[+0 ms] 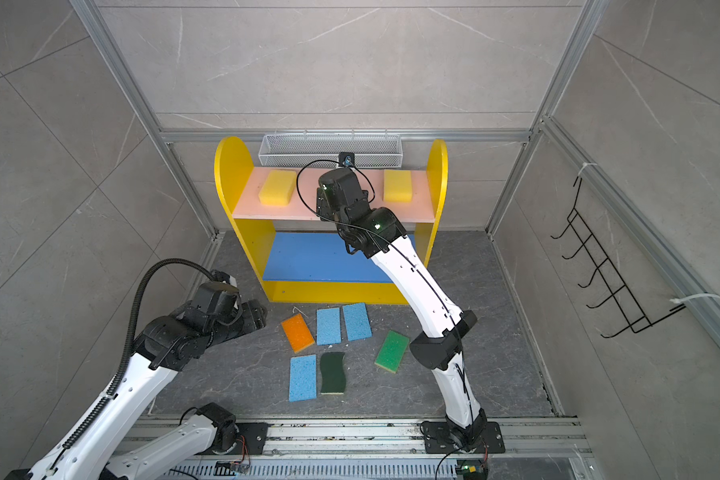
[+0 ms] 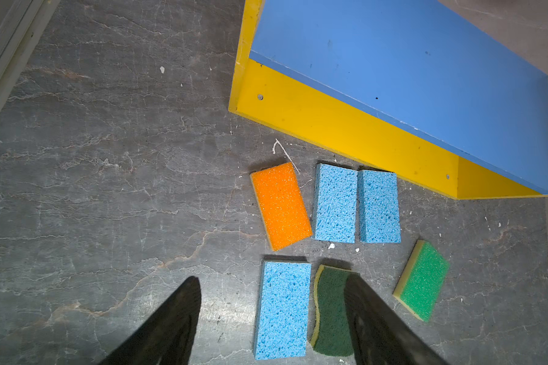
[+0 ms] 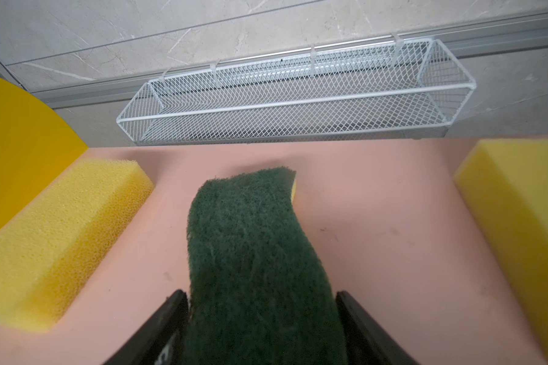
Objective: Place and organize the cleaning sponges onto the shelf
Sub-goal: 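Lower the scouring sponge between the yellow sponges and open the right gripper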
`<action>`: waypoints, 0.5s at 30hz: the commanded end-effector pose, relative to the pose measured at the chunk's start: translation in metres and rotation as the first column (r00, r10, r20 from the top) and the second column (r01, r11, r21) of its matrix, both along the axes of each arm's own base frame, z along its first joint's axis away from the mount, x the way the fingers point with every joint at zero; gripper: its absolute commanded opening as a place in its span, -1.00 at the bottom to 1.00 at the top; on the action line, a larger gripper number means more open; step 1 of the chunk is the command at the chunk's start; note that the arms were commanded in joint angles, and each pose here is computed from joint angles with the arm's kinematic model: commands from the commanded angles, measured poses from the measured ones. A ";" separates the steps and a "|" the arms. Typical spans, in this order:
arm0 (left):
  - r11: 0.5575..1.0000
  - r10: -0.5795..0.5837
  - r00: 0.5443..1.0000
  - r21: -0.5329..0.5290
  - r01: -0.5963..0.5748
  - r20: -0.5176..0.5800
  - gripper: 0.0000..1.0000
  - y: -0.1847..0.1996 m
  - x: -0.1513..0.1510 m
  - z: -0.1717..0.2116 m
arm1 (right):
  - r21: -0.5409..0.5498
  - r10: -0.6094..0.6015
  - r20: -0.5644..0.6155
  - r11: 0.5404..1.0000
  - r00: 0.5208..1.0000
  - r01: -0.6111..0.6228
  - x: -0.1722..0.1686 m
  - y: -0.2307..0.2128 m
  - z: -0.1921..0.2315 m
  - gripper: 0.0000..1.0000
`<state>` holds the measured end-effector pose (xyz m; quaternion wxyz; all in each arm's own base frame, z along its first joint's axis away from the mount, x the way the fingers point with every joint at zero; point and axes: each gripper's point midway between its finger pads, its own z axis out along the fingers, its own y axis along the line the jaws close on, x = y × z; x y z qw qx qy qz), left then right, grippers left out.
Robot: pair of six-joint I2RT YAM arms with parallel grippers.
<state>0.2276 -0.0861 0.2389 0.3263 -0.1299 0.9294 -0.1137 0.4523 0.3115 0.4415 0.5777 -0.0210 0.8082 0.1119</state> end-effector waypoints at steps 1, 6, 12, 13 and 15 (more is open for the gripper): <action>1.000 0.006 1.000 -0.003 -0.006 0.016 0.49 0.003 -0.001 0.003 | 0.016 0.001 -0.011 1.000 1.000 -0.001 0.000 0.000 -0.001 0.49; 1.000 0.007 1.000 -0.003 -0.007 0.018 0.49 0.004 -0.003 0.004 | 0.033 0.033 -0.019 0.999 0.999 -0.032 -0.002 0.006 -0.001 0.42; 1.000 0.012 1.000 0.003 -0.012 0.023 0.49 0.007 -0.005 0.004 | 0.043 0.073 -0.038 0.997 0.997 -0.071 -0.004 0.013 -0.005 0.38; 1.000 0.012 1.000 0.004 -0.012 0.023 0.49 0.007 -0.005 0.003 | 0.048 0.072 -0.040 0.996 0.997 -0.070 -0.005 0.013 -0.005 0.38; 1.000 0.013 1.000 0.006 -0.013 0.023 0.49 0.007 -0.005 0.003 | 0.049 0.067 -0.043 0.997 0.997 -0.065 -0.004 0.013 -0.006 0.35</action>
